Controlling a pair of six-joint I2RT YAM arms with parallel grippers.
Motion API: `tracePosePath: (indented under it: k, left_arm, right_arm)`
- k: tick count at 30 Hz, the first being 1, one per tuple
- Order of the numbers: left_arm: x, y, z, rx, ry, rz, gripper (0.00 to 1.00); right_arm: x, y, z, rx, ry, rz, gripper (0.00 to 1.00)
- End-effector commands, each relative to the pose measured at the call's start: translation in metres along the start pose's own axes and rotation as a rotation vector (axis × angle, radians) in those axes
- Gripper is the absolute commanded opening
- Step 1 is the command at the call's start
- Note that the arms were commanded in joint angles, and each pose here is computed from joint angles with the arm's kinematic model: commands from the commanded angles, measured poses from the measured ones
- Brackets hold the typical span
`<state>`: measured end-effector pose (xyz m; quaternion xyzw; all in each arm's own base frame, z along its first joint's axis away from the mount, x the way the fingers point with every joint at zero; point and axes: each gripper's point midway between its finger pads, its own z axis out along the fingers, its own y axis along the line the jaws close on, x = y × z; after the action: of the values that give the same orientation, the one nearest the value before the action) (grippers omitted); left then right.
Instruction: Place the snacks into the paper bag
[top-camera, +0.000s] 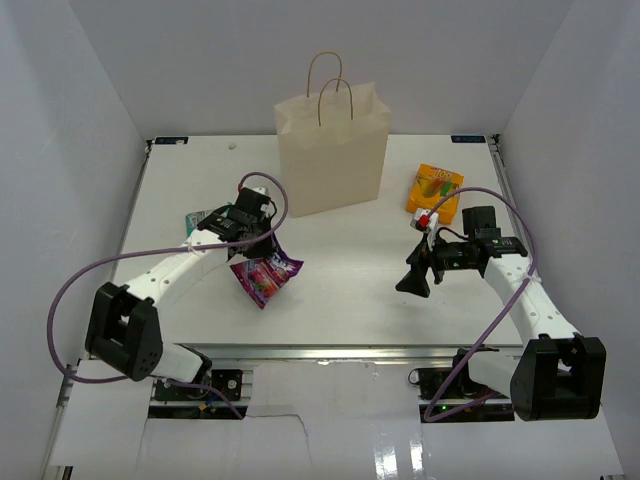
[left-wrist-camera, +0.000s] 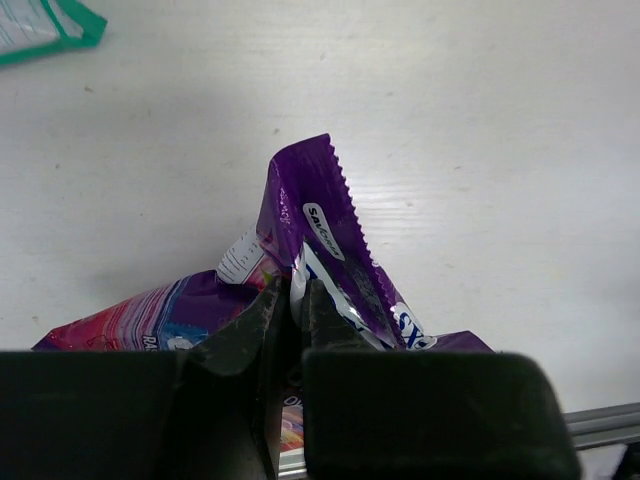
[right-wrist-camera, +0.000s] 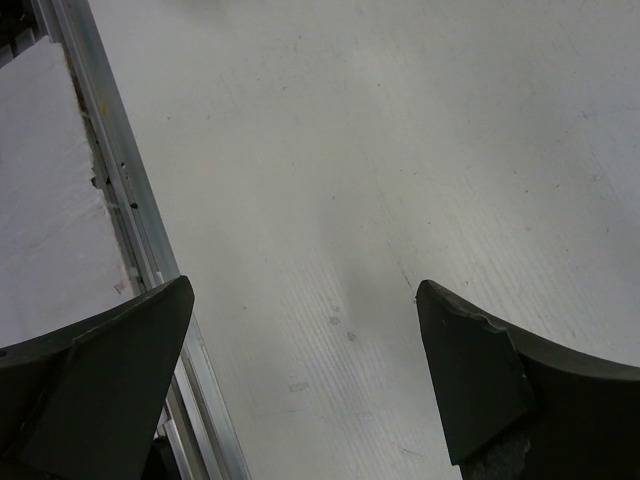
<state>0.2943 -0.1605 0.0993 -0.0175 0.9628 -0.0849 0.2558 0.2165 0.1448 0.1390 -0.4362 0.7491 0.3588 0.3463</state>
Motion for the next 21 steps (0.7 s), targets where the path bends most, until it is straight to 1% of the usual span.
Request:
tracePosePath:
  k: [1,2,3,7,10,11,13,14,15,17,18,20,21]
  left_arm:
    - [-0.034,-0.015,-0.03,0.093,-0.154,-0.103,0.0]
    - [-0.042,-0.017,-0.039,0.114,-0.189,-0.137,0.0]
    - [-0.048,-0.018,-0.044,0.126,-0.212,-0.156,0.0]
    - [-0.092,-0.033,-0.083,0.237,-0.367,-0.235,0.0]
    - [-0.141,-0.043,-0.126,0.336,-0.518,-0.29,0.0]
    - [-0.166,-0.046,-0.147,0.371,-0.583,-0.307,0.0]
    - [-0.197,-0.057,-0.175,0.451,-0.673,-0.319,0.0]
    - [-0.22,-0.062,-0.202,0.493,-0.744,-0.328,0.0]
    - [-0.234,-0.065,-0.203,0.502,-0.762,-0.339,0.0]
    - [-0.259,-0.082,-0.228,0.601,-0.818,-0.334,0.0]
    - [-0.281,-0.091,-0.248,0.645,-0.875,-0.335,0.0]
    - [-0.301,-0.098,-0.264,0.689,-0.922,-0.35,0.0]
    - [-0.319,-0.102,-0.278,0.719,-0.974,-0.357,0.0]
  right_arm:
    - [-0.001,0.007,0.0,-0.022,-0.018,-0.009,0.98]
    - [-0.001,0.006,0.0,-0.022,-0.019,-0.01,1.0]
    - [-0.001,0.007,0.0,-0.022,-0.018,-0.011,0.98]
    - [-0.002,0.007,-0.001,-0.022,-0.019,-0.015,0.98]
    - [-0.002,0.007,-0.001,-0.022,-0.018,-0.018,0.98]
    - [-0.002,0.007,-0.001,-0.022,-0.018,-0.018,0.98]
    - [-0.003,0.007,-0.001,-0.022,-0.019,-0.02,0.98]
    - [-0.003,0.007,-0.002,-0.02,-0.02,-0.024,0.98]
    - [-0.003,0.007,-0.002,-0.02,-0.019,-0.023,0.98]
    - [-0.003,0.007,-0.002,-0.015,-0.017,-0.028,0.98]
    - [-0.002,0.007,-0.003,-0.015,-0.015,-0.029,0.98]
    - [-0.002,0.007,-0.003,-0.011,-0.012,-0.034,0.98]
    - [0.0,0.008,-0.003,-0.011,-0.01,-0.034,0.98]
